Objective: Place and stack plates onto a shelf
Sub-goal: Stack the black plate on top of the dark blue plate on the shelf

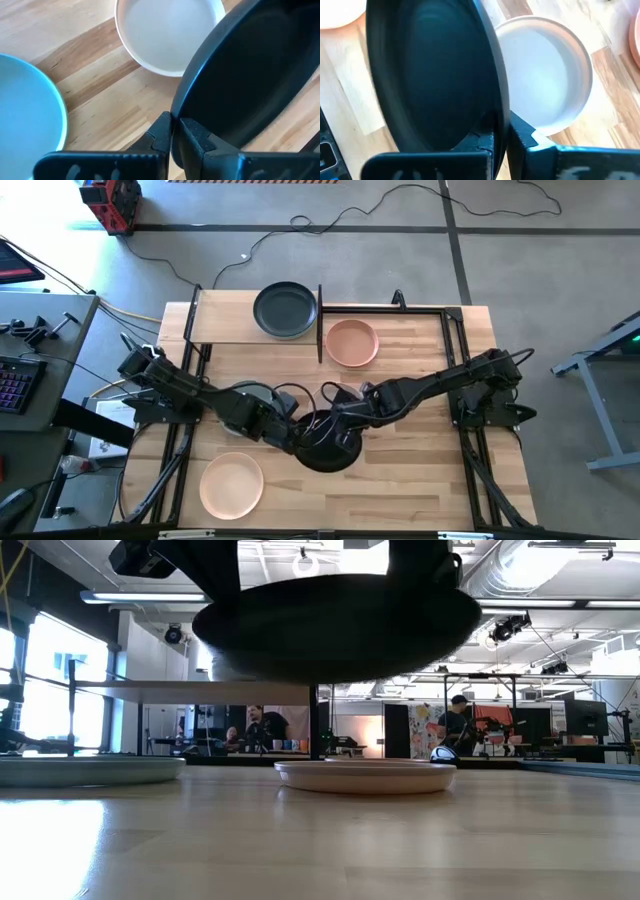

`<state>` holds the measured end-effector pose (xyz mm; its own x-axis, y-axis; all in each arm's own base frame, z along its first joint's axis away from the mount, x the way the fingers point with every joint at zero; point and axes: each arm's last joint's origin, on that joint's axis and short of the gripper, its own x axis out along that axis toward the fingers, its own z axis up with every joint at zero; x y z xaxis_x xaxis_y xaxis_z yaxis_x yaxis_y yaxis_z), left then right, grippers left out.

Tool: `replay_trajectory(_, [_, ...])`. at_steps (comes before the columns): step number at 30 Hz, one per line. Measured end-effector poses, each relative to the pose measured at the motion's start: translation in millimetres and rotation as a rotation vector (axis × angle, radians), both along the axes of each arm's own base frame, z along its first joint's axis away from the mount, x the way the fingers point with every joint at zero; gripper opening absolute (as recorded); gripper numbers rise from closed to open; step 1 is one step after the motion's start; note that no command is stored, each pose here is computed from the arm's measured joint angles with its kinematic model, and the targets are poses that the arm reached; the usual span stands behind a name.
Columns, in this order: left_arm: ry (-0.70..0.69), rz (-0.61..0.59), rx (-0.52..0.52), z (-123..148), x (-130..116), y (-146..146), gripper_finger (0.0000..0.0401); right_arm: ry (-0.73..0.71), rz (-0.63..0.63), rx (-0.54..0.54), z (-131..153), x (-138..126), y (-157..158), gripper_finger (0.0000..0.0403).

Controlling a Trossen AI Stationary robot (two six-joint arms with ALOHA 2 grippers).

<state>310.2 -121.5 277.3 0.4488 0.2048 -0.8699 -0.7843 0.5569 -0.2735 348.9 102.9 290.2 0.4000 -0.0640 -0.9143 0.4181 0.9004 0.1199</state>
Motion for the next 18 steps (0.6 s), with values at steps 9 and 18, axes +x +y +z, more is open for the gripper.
replay_trajectory(9, [-0.013, 0.028, -0.004, 0.5, 2.0, 3.5, 0.0062, -0.010, -0.011, 0.014, 0.4, 0.8, 0.7, 0.0002])
replay_trajectory(18, [-0.004, -0.057, 0.004, 1.1, 4.6, 4.4, 0.0104, -0.038, 0.003, 0.034, 3.0, 3.5, 2.5, 0.0001])
